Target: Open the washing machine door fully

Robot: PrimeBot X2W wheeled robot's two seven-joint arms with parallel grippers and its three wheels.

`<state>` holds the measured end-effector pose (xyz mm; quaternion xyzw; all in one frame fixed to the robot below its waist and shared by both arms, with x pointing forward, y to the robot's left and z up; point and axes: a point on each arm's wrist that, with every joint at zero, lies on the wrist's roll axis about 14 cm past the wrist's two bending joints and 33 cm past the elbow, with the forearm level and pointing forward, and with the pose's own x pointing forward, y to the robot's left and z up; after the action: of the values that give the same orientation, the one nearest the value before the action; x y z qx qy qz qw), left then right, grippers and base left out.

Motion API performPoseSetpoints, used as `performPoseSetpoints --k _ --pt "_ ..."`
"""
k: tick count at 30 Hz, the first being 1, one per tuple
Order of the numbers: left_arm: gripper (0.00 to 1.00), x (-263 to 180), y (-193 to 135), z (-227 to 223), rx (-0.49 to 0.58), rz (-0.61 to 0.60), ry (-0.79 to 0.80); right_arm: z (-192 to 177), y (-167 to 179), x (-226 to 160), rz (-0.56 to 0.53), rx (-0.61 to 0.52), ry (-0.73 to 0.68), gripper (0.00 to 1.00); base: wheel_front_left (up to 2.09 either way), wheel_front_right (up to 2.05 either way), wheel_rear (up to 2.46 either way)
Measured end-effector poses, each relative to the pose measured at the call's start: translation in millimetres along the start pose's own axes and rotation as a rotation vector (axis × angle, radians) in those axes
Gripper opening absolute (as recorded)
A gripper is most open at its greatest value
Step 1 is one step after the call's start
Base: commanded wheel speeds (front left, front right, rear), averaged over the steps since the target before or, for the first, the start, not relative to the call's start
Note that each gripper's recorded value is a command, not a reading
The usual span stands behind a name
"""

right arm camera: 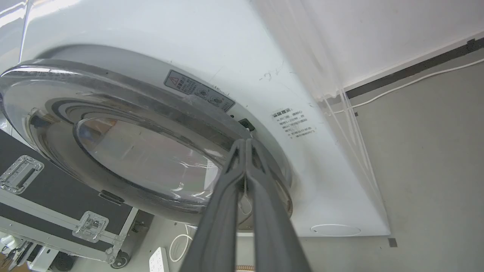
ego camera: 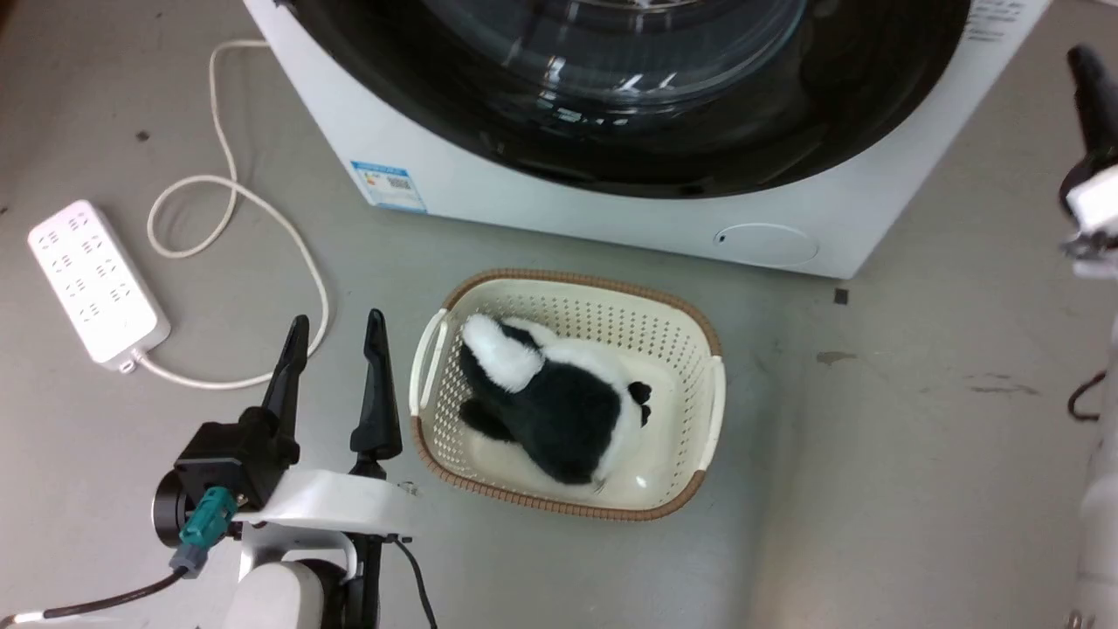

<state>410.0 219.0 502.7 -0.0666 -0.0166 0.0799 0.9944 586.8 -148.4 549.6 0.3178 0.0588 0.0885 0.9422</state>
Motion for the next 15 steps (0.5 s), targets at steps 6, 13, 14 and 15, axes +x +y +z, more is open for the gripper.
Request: performPoseSetpoints --k 6,13,14,15 --pt "1.0 3 7 -5 -0.009 0.027 0.005 -11 -3 29 -0.012 0.083 0.08 0.0 0.0 0.0 0.0" --pt "1.0 9 13 -10 -0.013 0.049 0.008 -21 -6 60 -0.017 0.188 0.192 0.0 0.0 0.0 0.0" --pt "1.0 9 13 -12 -0.013 0.05 0.011 -23 -6 63 -0.016 0.202 0.216 0.0 0.0 0.0 0.0" --pt "1.0 9 13 -13 -0.011 0.049 0.013 -26 -6 67 -0.016 0.218 0.237 0.0 0.0 0.0 0.0"
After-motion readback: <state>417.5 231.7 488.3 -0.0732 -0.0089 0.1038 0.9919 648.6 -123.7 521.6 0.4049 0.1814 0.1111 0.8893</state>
